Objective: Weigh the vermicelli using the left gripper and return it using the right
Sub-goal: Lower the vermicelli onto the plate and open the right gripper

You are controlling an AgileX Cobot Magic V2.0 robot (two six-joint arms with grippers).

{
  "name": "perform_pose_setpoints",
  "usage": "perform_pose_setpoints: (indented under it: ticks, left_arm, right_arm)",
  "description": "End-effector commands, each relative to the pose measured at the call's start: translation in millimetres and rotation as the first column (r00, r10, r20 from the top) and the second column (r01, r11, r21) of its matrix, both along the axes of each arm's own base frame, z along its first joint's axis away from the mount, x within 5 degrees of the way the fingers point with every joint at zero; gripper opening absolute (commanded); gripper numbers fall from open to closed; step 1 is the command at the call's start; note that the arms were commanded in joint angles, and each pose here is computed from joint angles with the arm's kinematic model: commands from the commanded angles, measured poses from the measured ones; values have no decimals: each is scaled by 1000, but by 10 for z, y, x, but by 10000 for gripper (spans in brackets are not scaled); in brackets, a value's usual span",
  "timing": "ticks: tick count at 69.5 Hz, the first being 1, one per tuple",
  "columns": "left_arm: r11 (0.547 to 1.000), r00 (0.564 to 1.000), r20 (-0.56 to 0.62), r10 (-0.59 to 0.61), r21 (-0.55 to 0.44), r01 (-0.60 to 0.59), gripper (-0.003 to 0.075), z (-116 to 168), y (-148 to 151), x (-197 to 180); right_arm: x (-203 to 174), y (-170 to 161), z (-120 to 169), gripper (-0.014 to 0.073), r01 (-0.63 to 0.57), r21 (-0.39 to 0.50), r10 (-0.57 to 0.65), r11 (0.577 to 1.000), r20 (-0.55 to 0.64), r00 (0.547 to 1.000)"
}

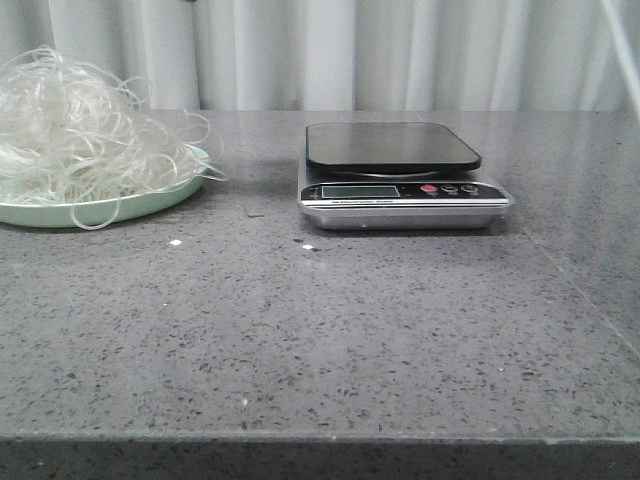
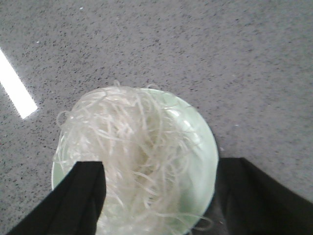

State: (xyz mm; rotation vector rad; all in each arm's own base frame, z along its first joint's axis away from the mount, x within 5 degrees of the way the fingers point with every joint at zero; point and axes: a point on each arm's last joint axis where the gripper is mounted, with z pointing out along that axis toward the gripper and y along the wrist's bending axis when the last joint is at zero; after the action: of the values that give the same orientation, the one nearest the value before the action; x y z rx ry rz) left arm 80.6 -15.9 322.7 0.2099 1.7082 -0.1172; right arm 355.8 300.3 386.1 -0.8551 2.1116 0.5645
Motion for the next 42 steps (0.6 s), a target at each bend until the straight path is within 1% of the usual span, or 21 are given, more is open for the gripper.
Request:
perform_pose_setpoints:
  ticks: [1,5,7,8,14,18,24,34,42]
  left_arm:
    - [999,996,93,-10,-31,12,136,153,-10,-6]
    - [999,996,93,-10,-31,12,136,153,-10,-6]
    - [999,996,93,-10,-31,12,136,153,-10,-6]
    - [999,996,93,-10,-31,12,136,153,-10,-6]
    - [999,996,93,-10,-31,12,136,153,-10,-6]
    - [999,996,93,-10,-31,12,136,153,-10,-6]
    - [999,996,93,-10,-31,12,136,153,-10,-6]
    - [999,996,93,-10,-31,12,136,153,-10,-6]
    - [999,996,93,-10,-31,12,136,153,-10,-6]
  right_arm:
    - [-108,-401,577,437,43,80,-51,996,102,993]
    - [-65,-581,622,328,77,66,-83,995,90,992]
    - [-49,-660,635,292,92,58,-96,994,82,992]
    - [-50,-703,647,257,98,51,-101,994,76,992]
    - [-1,-931,659,141,140,21,-141,990,42,989]
    - [24,-1066,660,162,165,1,-165,986,21,986]
    - [78,-1262,628,155,207,-24,-207,978,-10,978]
    - [103,-1464,586,155,258,-34,-259,966,-26,966]
    - [76,-1623,546,155,305,-35,-306,952,-13,952]
